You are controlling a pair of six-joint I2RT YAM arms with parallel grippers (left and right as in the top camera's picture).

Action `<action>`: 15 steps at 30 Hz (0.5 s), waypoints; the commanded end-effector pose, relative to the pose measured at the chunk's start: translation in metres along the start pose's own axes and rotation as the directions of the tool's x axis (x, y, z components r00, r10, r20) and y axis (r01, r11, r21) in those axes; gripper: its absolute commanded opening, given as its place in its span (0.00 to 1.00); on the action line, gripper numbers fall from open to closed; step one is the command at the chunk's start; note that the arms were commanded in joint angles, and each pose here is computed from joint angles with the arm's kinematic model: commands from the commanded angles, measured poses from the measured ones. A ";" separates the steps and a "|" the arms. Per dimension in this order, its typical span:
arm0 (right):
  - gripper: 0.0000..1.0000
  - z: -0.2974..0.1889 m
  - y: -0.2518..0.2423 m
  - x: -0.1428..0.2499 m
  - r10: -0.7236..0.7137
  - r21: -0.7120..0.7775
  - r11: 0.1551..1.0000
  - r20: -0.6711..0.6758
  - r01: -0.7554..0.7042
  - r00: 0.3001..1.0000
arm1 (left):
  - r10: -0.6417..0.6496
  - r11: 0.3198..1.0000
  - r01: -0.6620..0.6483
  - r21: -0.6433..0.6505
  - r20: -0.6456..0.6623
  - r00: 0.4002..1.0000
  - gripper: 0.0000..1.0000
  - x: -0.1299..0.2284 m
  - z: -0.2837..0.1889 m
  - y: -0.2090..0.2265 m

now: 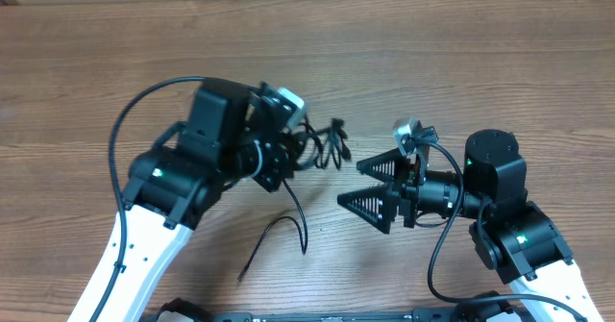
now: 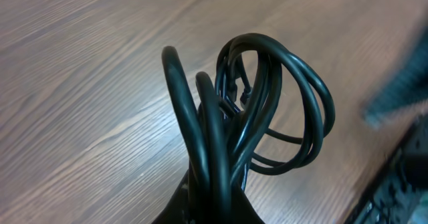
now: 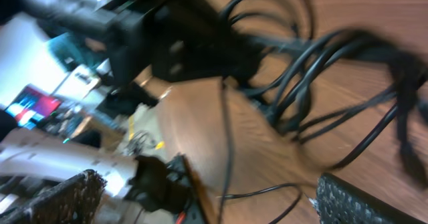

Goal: Untangle cables

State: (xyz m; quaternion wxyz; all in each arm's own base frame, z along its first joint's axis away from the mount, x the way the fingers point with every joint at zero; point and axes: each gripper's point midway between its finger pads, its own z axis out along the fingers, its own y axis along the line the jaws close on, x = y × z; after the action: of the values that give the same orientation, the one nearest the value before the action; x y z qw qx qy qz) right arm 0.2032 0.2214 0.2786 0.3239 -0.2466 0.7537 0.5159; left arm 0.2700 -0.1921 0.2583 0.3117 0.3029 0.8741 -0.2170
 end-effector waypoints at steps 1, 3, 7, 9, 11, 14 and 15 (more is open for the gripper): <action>1.00 -0.002 -0.015 -0.008 0.005 0.105 0.994 0.046 -0.009 0.999 | 0.173 0.983 -0.175 0.061 0.035 0.984 0.04 -0.010 -0.003 -0.027; 1.00 -0.002 -0.016 -0.008 0.005 0.106 0.994 0.046 -0.010 0.999 | 0.201 0.976 -0.204 0.078 0.047 0.979 0.04 -0.012 -0.002 -0.037; 0.99 -0.002 -0.016 -0.007 0.011 0.107 0.994 0.041 -0.015 0.999 | 0.234 0.965 -0.241 0.101 0.074 0.969 0.04 -0.018 0.000 -0.050; 0.97 -0.002 -0.016 -0.006 0.013 0.108 0.994 0.040 -0.018 0.999 | 0.255 0.958 -0.264 0.115 0.093 0.963 0.04 -0.021 0.001 -0.059; 0.92 -0.002 -0.016 -0.006 0.013 0.108 0.994 0.040 -0.018 0.999 | 0.267 0.952 -0.279 0.127 0.105 0.958 0.04 -0.023 0.002 -0.067; 0.73 -0.002 -0.016 -0.006 0.013 0.108 0.994 0.040 -0.018 0.999 | 0.276 0.948 -0.288 0.137 0.104 0.956 0.04 -0.022 0.002 -0.072; 0.67 -0.002 -0.016 -0.006 0.014 0.108 0.994 0.040 -0.018 0.999 | 0.277 0.947 -0.289 0.139 0.104 0.955 0.04 -0.022 0.002 -0.073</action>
State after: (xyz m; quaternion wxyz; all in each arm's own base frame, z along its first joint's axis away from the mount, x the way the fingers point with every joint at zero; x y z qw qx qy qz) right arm 0.2184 0.2142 0.2700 0.3386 -0.2098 0.7791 0.4840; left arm 0.2403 -0.2469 0.2711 0.3367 0.4232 0.8068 -0.2382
